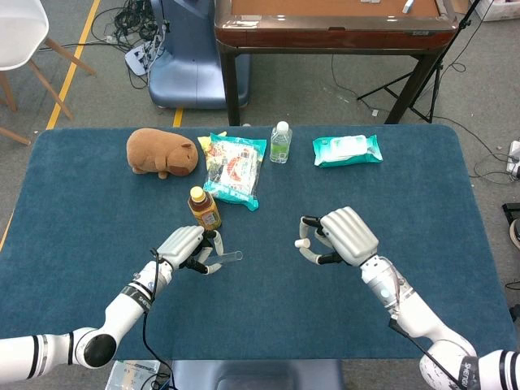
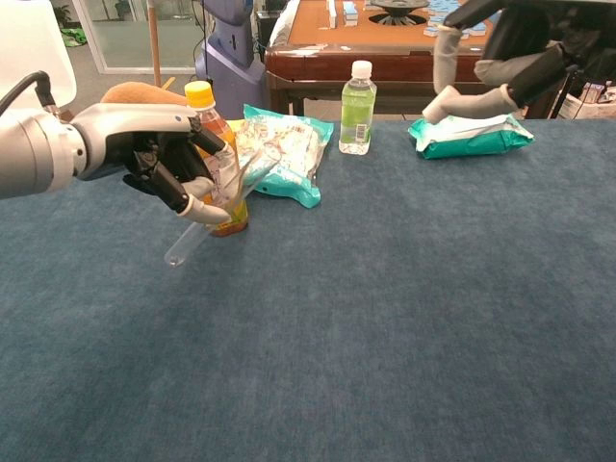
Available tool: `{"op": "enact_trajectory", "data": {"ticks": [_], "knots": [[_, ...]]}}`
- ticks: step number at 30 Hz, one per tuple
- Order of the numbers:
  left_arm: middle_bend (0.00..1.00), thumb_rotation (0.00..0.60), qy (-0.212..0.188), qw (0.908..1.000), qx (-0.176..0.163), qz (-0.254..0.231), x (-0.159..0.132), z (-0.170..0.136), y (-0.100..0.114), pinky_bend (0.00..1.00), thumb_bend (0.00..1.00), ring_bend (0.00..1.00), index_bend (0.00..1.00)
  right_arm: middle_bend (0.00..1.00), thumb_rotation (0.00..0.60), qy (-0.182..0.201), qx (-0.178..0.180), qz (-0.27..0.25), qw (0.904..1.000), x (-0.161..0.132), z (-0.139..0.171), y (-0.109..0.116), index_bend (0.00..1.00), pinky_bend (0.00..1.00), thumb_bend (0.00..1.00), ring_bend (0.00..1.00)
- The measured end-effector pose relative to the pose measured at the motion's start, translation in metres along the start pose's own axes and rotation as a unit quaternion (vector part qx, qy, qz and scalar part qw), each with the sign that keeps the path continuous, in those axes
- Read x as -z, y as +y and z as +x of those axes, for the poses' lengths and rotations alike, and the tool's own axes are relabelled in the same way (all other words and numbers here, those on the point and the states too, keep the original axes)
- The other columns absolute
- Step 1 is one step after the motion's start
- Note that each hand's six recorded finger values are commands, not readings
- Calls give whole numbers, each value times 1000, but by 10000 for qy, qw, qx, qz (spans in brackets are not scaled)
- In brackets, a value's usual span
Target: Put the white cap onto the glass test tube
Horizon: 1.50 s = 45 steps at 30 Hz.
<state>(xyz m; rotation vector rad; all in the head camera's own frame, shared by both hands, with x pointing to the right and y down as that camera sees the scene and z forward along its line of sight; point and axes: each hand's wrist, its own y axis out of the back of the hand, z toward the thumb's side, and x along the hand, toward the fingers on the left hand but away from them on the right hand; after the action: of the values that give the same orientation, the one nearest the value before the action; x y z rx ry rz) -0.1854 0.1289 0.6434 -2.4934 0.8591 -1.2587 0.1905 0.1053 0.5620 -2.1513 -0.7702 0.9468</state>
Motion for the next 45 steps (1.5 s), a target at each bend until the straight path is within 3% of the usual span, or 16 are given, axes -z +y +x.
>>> {"op": "enact_trajectory", "data": {"ticks": [12, 45], "knots": [[878, 600, -60, 9992, 218, -329, -25, 11, -6, 1000, 258, 928, 615, 1000, 600, 526, 58, -144, 9985, -42, -15, -9, 687, 1000, 352, 1000], [878, 600, -143, 9984, 292, -458, -45, 17, -12, 1000, 258, 928, 615, 1000, 600, 546, -114, -112, 9984, -53, -28, -29, 696, 1000, 354, 1000]]}}
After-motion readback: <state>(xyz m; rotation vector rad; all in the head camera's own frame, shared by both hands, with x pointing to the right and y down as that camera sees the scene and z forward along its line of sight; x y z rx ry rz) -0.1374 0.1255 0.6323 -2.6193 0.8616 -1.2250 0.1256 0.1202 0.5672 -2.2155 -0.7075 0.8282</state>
